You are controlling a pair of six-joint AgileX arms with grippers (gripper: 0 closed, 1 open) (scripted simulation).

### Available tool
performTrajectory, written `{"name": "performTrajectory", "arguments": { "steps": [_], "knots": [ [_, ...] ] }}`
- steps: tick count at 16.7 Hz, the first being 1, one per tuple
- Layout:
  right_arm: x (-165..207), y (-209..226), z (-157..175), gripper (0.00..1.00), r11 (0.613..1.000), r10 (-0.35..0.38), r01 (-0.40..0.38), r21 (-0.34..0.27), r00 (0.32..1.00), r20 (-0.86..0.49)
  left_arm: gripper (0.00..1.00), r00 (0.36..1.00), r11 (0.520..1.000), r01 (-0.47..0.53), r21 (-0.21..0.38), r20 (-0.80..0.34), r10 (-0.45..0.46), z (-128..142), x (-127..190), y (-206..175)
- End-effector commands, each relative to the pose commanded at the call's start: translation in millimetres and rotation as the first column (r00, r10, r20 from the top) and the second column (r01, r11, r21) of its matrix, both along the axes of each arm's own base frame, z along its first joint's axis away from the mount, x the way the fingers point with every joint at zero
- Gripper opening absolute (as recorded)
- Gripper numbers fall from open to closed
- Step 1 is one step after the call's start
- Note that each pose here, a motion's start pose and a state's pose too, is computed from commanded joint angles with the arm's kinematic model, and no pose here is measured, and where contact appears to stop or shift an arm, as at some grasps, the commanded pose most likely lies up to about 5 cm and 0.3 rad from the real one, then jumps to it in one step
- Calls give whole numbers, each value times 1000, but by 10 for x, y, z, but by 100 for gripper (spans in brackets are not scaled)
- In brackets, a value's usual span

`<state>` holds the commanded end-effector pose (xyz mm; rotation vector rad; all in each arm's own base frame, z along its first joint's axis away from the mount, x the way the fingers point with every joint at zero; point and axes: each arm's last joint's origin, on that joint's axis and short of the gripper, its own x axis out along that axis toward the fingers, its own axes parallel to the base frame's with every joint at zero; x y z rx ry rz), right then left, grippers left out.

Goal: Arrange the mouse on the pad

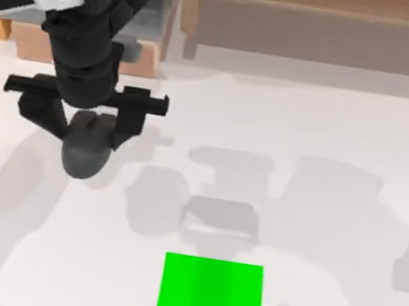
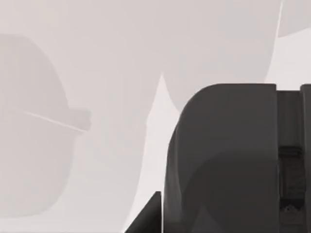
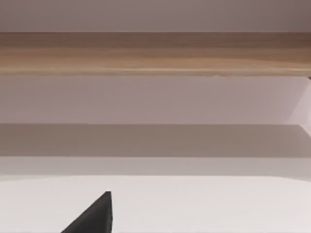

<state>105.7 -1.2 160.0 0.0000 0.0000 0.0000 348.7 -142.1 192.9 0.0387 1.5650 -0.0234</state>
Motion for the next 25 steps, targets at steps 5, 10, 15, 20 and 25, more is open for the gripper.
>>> {"name": "performTrajectory", "arguments": {
  "steps": [5,10,15,20,25],
  "knots": [
    [0,0,0,100,1000,0,0,0,1000,0,0,1000,1000,-25,9,4,25,-103,-830,-1171],
    [0,0,0,100,1000,0,0,0,1000,0,0,999,1000,-25,-12,35,25,-95,-1418,-1593],
    [0,0,0,100,1000,0,0,0,1000,0,0,999,1000,-25,-13,34,25,-98,-1430,-1604],
    [0,0,0,100,1000,0,0,0,1000,0,0,999,1000,-27,-14,36,28,-189,-1426,-1605],
    [0,0,0,100,1000,0,0,0,1000,0,0,999,1000,-24,-12,33,25,-341,-1436,-1606]
  ]
}}
